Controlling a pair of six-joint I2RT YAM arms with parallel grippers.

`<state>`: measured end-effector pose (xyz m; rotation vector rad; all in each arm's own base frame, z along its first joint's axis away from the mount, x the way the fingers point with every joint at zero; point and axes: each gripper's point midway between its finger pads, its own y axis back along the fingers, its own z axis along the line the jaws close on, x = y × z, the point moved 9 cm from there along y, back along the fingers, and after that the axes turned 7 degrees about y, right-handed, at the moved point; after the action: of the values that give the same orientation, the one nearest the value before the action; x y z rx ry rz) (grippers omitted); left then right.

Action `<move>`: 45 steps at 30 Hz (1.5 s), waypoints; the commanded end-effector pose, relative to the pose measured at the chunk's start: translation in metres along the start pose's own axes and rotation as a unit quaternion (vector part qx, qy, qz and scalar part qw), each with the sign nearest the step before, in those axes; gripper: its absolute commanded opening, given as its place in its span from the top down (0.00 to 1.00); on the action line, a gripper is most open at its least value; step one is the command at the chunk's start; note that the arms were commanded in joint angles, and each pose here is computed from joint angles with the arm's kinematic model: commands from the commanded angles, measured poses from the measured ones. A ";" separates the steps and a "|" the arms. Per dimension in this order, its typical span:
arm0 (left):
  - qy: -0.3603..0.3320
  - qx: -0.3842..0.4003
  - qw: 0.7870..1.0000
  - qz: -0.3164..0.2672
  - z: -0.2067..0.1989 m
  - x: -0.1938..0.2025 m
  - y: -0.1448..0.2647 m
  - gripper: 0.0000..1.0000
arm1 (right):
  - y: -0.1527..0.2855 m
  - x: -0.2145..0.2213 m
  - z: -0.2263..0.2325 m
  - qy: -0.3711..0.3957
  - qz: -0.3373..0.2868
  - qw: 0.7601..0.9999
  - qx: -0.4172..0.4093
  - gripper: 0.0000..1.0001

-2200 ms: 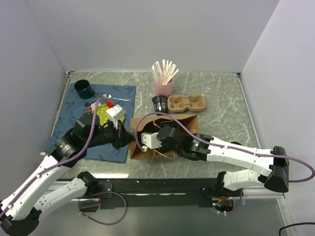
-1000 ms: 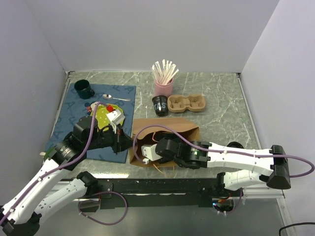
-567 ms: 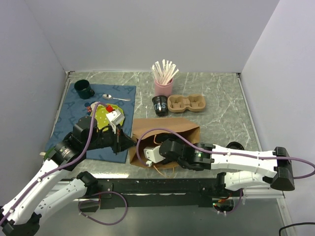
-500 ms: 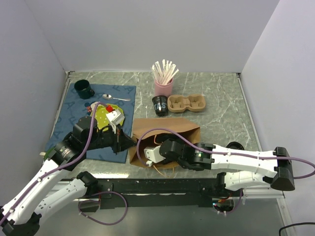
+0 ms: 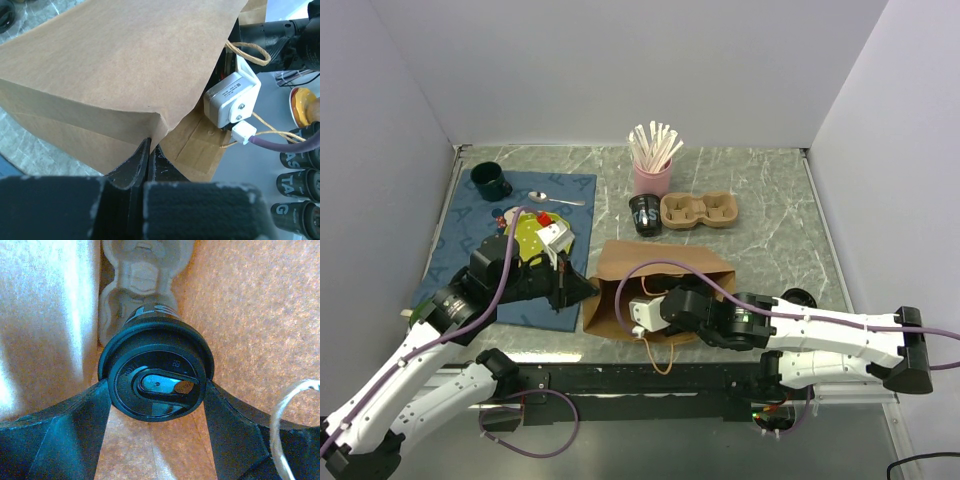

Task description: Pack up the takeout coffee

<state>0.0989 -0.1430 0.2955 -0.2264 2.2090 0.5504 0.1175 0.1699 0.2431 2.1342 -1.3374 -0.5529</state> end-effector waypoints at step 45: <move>0.013 0.044 0.999 -0.019 -0.017 -0.014 0.004 0.99 | -0.040 0.006 0.021 -0.032 -0.001 0.999 -0.031 0.56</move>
<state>0.0996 -0.1472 0.2990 -0.2401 2.2700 0.5237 0.1344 0.1786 0.2046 2.1058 -1.3094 -0.6310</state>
